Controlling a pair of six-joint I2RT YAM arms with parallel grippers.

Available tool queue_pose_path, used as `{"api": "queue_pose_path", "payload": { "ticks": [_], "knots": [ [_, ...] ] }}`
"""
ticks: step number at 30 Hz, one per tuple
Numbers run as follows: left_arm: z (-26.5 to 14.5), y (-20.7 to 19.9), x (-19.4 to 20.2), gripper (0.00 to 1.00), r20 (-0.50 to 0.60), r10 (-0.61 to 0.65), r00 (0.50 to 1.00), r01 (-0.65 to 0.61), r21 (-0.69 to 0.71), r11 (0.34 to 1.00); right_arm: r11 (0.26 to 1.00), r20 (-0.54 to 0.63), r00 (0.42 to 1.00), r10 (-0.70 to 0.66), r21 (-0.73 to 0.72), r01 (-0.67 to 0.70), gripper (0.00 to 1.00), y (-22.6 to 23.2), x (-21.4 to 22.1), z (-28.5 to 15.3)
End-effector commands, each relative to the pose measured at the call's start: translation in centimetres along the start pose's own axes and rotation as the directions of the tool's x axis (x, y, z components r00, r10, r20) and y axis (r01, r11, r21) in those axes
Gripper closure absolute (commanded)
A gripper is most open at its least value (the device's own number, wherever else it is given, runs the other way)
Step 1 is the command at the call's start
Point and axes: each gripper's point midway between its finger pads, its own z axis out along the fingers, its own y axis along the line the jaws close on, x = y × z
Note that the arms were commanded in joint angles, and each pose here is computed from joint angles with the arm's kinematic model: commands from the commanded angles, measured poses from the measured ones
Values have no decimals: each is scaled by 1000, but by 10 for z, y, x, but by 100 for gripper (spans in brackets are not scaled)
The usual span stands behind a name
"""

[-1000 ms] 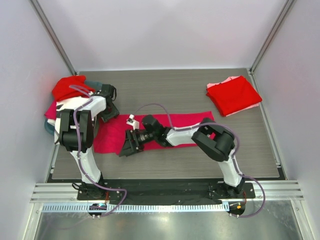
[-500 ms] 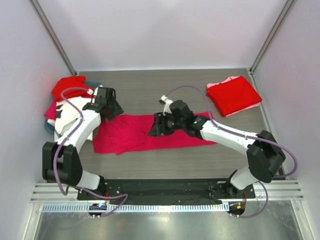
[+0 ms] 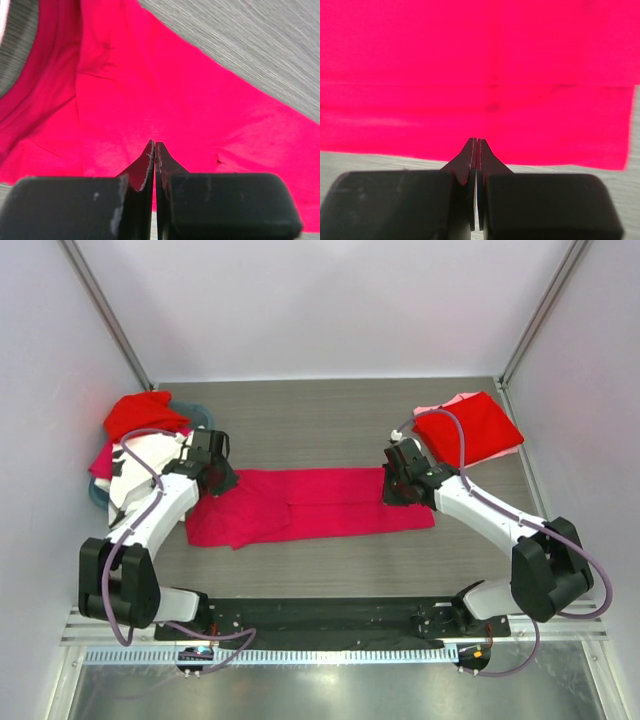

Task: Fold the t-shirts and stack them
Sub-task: Fold the tshirt

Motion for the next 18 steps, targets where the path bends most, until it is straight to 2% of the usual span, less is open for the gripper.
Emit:
{"api": "queue_pose_path", "payload": {
  "ticks": [1, 6, 12, 18],
  "knots": [
    [7, 2, -7, 100, 20, 7, 1000, -7, -29, 1000, 990, 7, 1000, -3, 142, 2, 99, -31, 0, 1],
    [38, 13, -5, 100, -47, 4, 999, -10, -123, 992, 981, -42, 998, 45, 193, -36, 99, -49, 15, 13],
    [60, 9, -8, 100, -66, 4, 998, -14, -150, 989, 973, -118, 991, 68, 228, -40, 99, -57, 38, 34],
    [89, 7, -3, 100, -131, 17, 991, -42, -188, 981, 966, -174, 981, 89, 256, -43, 99, -63, 58, 47]
  ]
}}
